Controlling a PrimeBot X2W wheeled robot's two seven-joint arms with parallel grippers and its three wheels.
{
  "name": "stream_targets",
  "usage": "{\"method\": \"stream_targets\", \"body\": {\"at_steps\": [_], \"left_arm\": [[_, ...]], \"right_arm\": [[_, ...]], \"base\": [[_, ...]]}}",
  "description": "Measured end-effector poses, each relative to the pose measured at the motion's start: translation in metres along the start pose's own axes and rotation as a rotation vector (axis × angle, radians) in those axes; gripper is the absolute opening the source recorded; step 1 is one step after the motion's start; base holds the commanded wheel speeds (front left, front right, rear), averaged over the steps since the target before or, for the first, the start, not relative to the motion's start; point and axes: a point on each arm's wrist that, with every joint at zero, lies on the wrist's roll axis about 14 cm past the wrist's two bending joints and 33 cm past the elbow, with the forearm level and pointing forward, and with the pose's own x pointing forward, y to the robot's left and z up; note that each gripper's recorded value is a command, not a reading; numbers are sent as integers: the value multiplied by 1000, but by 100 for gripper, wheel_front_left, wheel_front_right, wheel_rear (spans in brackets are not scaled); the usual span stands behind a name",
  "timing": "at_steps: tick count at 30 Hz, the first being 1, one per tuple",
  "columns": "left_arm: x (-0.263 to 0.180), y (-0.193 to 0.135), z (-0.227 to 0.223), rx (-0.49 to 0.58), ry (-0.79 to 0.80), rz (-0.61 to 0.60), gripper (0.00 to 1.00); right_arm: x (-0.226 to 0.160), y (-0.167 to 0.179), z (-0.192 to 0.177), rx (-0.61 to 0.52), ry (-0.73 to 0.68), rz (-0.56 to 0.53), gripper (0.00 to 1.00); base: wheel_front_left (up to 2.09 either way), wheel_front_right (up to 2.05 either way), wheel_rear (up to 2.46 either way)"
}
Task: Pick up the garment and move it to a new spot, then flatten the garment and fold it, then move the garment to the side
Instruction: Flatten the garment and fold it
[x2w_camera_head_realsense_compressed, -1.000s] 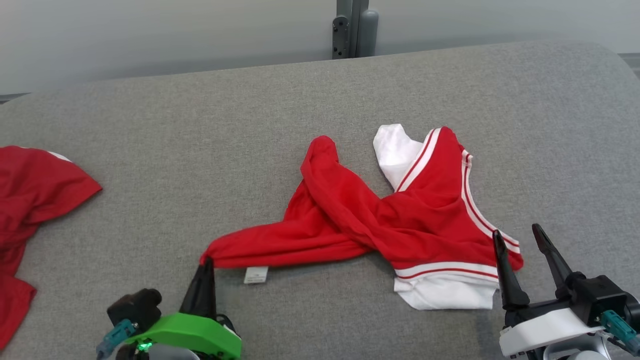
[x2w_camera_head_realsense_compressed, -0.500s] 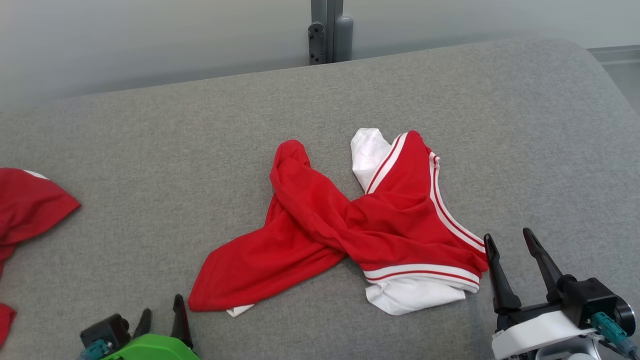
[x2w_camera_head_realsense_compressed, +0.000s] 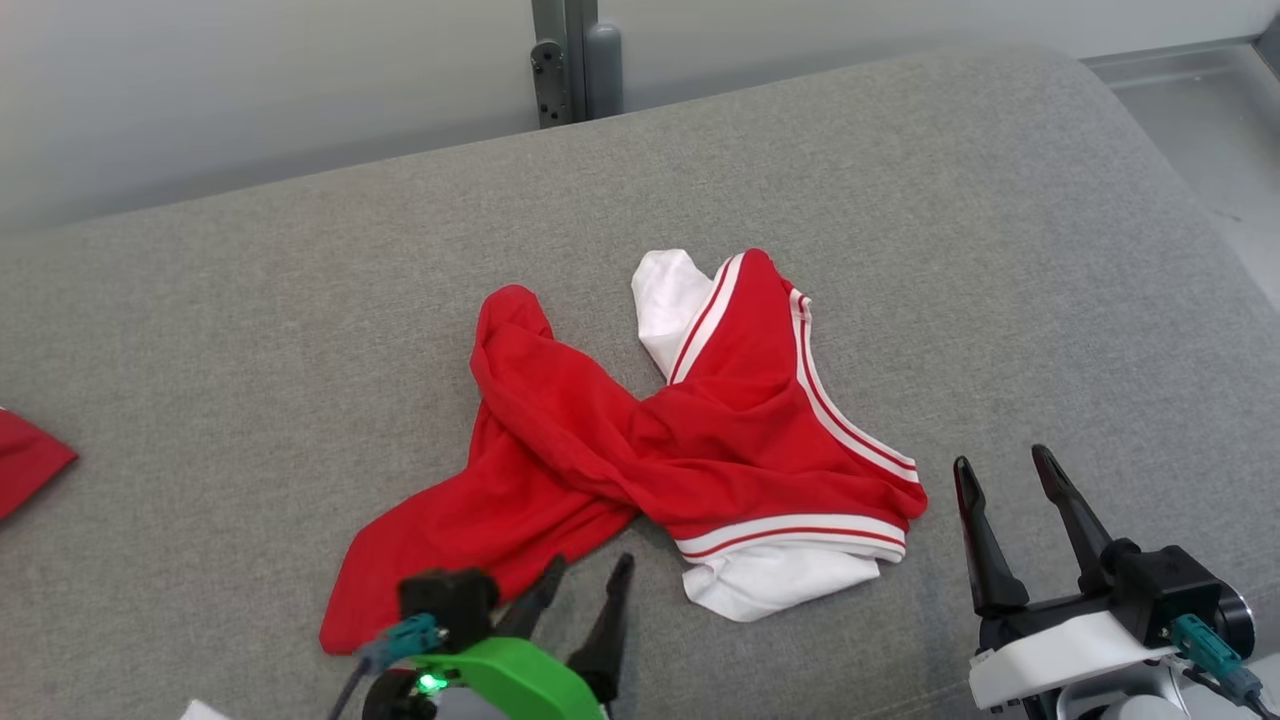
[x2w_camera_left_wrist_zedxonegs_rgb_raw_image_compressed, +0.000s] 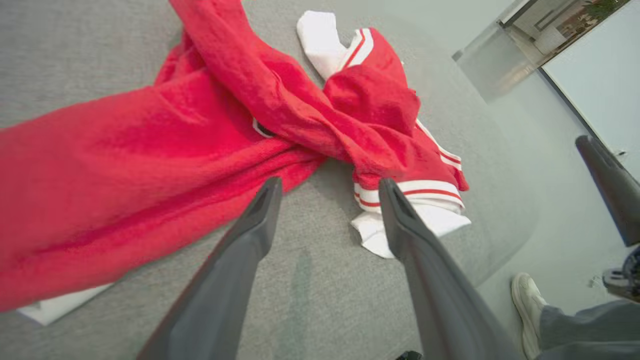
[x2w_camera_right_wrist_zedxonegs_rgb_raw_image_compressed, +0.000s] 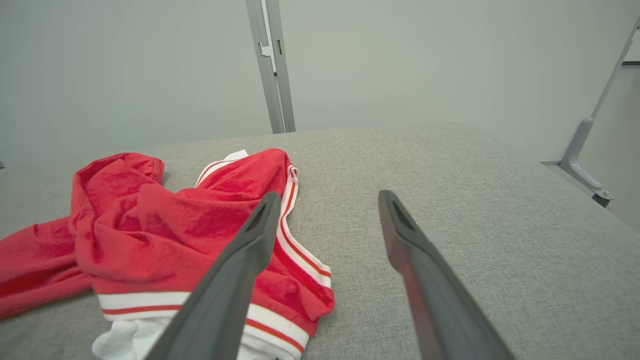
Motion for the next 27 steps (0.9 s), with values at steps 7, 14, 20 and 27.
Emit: {"method": "stream_targets", "body": {"at_steps": [7,14,20,27], "left_arm": [[29,-26,-61,26,222,-107,100],[51,-33,-86,26,299,-149,100],[64,-47,-95,-10,320,-213,0],[54,-89,-88,-77,339,-384,0]], "right_arm": [[6,-9,2,-14,-2,-22,100],[2,-25,0,-29,11,-73,100],[-1,-34,-4,-29,28,-109,100],[-3,-39,-1,-27,18,-127,100]], "base": [[0,0,0],[0,0,0],[0,0,0],[0,0,0]]}}
